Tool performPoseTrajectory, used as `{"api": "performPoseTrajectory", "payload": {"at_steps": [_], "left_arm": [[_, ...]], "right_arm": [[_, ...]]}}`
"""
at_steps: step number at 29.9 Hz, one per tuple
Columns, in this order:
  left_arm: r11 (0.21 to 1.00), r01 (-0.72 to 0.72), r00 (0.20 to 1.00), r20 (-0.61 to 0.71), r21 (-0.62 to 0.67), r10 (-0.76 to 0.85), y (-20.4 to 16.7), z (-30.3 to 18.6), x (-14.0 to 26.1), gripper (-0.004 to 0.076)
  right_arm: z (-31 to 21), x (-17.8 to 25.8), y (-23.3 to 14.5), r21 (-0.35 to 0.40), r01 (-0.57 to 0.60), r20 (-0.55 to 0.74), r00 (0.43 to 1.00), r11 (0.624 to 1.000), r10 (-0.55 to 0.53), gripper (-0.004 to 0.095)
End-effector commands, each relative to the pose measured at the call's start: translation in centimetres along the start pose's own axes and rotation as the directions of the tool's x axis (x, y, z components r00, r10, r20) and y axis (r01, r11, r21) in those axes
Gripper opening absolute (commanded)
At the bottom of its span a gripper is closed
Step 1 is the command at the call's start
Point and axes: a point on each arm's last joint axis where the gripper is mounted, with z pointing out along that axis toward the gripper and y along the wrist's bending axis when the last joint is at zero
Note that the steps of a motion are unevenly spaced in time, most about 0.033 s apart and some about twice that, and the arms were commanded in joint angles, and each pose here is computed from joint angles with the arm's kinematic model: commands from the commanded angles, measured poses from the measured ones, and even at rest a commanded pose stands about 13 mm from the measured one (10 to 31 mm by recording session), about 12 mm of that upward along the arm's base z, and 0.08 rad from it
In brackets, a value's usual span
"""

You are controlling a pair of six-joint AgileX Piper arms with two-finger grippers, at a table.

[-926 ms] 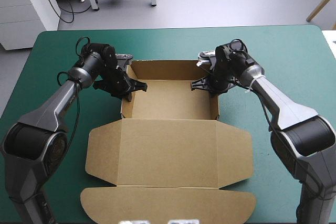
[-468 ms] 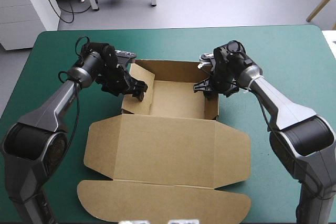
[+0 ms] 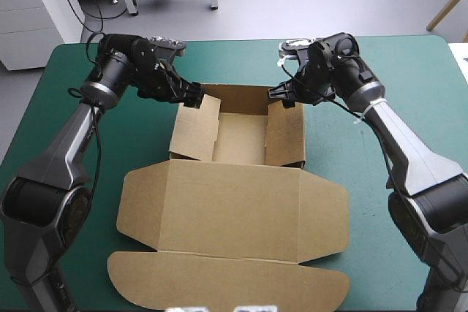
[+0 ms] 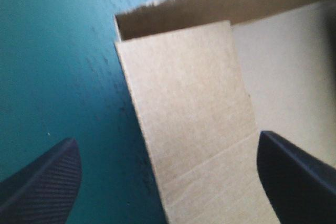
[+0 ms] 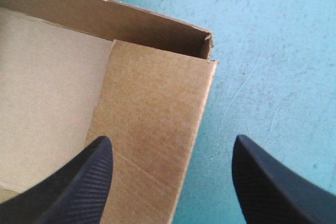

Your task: Fold the box

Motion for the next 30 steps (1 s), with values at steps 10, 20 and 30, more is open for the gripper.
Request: {"api": "performPoseTrajectory", "payload": {"at_steps": [10,20,30], "left_arm": [[0.987,-0.101,0.949,0.286,-0.128,0.135,-0.9,-14.0,1.1,0.0192],[0.945,-0.107,0.904,0.365,-0.310,0.222,-0.3,-21.7,6.8,-0.0010],[0.938,-0.164,0.941,0.236,-0.305,0.242,0.1,-19.7,13.4,-0.0010]], "right_arm": [[-7.4,0.1,-0.4,-0.044,-0.015,0.185,0.983,0.999,0.022,0.0603],[-4.3,0.9,-0.4,-0.025,-0.068,0.083,0.994,0.997,0.070,0.0603],[0.9,1.5,0.2,-0.043,-0.084,-0.060,0.995,0.996,0.081,0.0598]]}}
